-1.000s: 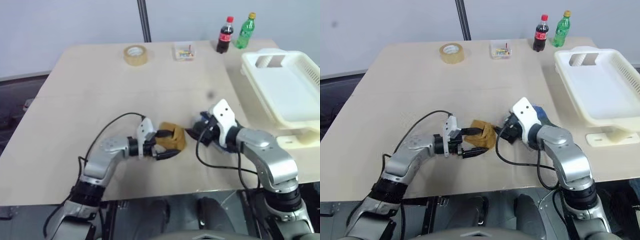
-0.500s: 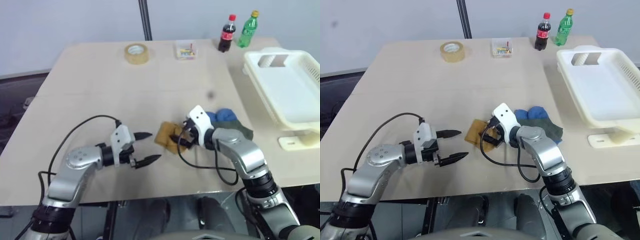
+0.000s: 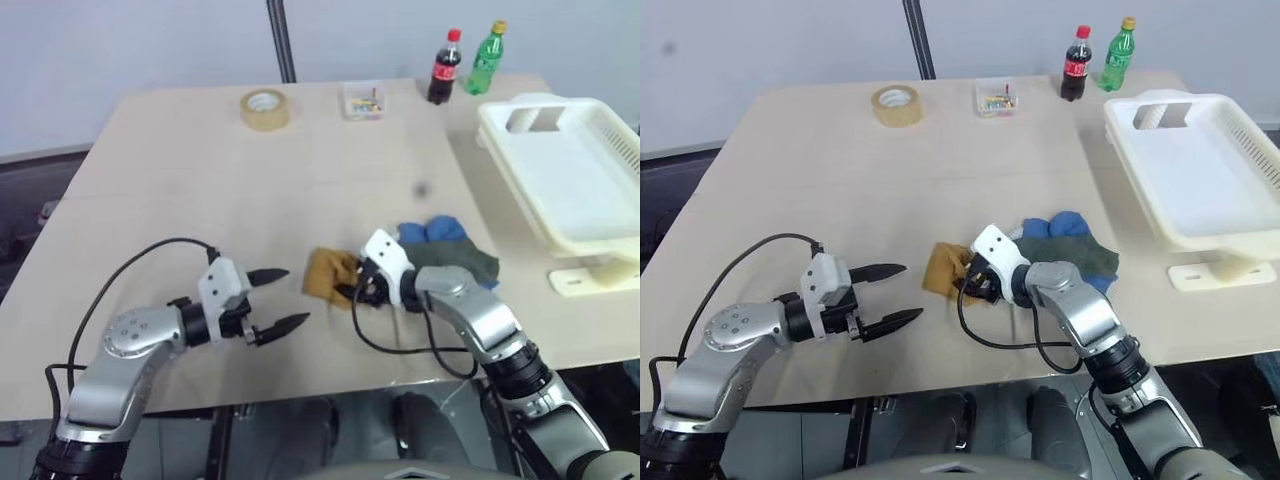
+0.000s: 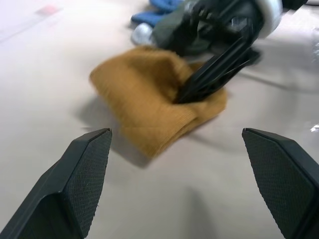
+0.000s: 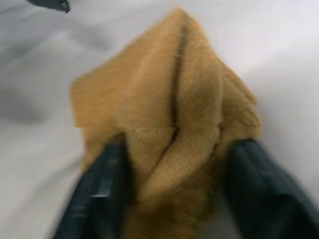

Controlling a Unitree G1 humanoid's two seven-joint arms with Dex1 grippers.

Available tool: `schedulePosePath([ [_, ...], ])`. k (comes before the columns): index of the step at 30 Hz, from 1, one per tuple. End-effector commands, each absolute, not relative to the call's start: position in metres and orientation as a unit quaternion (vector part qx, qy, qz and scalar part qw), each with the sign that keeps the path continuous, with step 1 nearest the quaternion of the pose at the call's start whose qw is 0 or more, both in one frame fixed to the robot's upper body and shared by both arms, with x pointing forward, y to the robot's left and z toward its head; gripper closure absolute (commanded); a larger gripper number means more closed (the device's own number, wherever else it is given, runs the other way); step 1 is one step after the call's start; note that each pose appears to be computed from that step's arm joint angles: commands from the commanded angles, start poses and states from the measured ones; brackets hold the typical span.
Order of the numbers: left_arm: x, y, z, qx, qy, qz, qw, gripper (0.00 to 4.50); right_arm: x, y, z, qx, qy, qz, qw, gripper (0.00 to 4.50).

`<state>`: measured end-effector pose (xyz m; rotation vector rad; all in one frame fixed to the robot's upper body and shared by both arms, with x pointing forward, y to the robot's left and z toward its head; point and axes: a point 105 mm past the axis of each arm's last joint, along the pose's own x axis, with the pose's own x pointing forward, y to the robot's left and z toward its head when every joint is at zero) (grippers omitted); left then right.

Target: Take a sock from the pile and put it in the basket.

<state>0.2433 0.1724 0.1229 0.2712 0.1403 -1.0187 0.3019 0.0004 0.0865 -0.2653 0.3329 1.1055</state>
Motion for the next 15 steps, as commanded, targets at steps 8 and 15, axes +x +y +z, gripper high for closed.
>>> schedulePosePath([
  [8, 0.246, 0.164, 0.151, 0.115, 0.017, -0.477, 0.871, 0.0, 0.33, -0.025, 0.142, 0.041, 0.072, 0.461, 0.884, 4.42],
  [15, 0.278, 0.137, 0.175, 0.094, -0.049, -0.474, 0.874, 0.0, 0.376, -0.112, 0.234, 0.182, -0.04, 0.323, 0.928, 4.42],
])
